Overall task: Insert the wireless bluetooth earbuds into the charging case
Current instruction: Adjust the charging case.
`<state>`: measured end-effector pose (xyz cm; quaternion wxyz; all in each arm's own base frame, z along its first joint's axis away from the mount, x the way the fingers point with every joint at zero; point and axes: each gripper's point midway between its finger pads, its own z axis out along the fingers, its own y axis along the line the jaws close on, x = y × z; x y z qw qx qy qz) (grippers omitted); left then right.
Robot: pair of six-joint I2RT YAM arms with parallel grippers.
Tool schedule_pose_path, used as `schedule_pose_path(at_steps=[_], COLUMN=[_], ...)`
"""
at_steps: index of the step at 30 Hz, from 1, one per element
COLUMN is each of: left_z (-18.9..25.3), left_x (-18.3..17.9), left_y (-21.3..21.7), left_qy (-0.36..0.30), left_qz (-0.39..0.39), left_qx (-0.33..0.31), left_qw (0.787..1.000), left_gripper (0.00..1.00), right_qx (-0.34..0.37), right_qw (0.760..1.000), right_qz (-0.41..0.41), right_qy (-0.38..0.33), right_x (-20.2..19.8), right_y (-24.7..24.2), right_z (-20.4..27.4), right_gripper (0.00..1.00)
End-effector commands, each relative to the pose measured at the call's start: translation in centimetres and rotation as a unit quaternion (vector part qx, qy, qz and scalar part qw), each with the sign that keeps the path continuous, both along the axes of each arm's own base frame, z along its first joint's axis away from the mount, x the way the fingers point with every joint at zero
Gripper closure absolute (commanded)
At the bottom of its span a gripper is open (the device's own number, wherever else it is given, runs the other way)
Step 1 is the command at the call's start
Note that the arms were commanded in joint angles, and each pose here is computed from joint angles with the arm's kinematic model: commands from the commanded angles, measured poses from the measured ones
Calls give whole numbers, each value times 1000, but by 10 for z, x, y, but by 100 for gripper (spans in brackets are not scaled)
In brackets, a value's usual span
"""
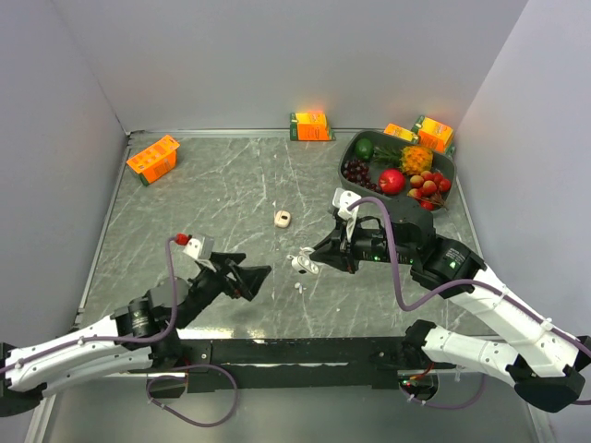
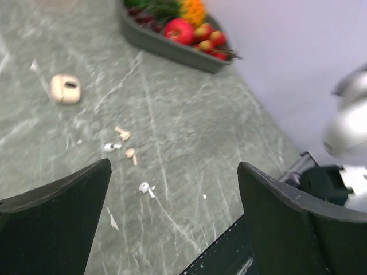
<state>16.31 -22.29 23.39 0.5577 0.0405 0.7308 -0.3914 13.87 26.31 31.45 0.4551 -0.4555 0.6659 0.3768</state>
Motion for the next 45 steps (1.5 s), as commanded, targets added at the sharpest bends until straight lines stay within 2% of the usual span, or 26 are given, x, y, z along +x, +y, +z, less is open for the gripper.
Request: schedule_pose_path(at_steps=[1,2,3,5,7,10,13,14,17,20,22,23,24,27,31,37,38,45], left_z=[32,47,42,54,70,70,81,68,47,37,33,36,30,33,42,50,58,65], left_x=[-6,-3,-3,-24,-33,-42,-69,-75,-73,-70,-70,-64,-71,-63,-65,-55,-58,-70], left_y=[-3,-1,-2,-30,-41,-49,-54,-55,-52,-49,-53,-53,-60,-64,-64,-56,-53,-60], left_qy=[-94,-67,-49,-66,-76,-93,-166,-174,-220,-281,-296,-298,-296,-294,-303,-290,-308,-290], left_qz=[-37,-20,-22,-113,-144,-180,-260,-276,-279,-275,-285,-283,-316,-330,-361,-394,-407,-476], left_qx=[4,-23,-1,4,-34,-25,-26,-14,34,48,56,58,61,56,37,5,-6,-19], left_qw=[995,997,999,991,986,979,951,945,934,918,910,910,899,895,881,872,860,830], left_gripper=[4,4,4,4,4,4,4,4,2,1,1,2,3,9,10,12,13,14], right_qx=[32,31,29,28,31,35,35,34,34,24,13,7,6,4,-11,-16,-17,-22], right_qw=[999,999,999,999,999,999,999,999,999,999,998,998,997,997,997,997,997,998], right_qz=[-12,-11,-10,-8,-6,-5,-4,-4,10,42,56,61,64,78,79,70,67,54], right_qy=[-30,-28,-28,-26,-26,-23,-19,-19,-12,10,25,30,30,27,23,18,18,6], right_x=[2,2,2,2,3,3,1,1,-4,-12,-15,-17,-17,-21,-19,-13,-11,-3], right_y=[-2,-1,-1,0,2,4,3,3,5,11,15,16,17,18,20,24,24,32], right_z=[30,29,29,27,29,30,29,29,28,19,10,6,5,2,-5,-12,-15,-17], right_gripper=[100,100,100,100,100,100,100,100,100,100,100,100,100,100,100,100,100,100])
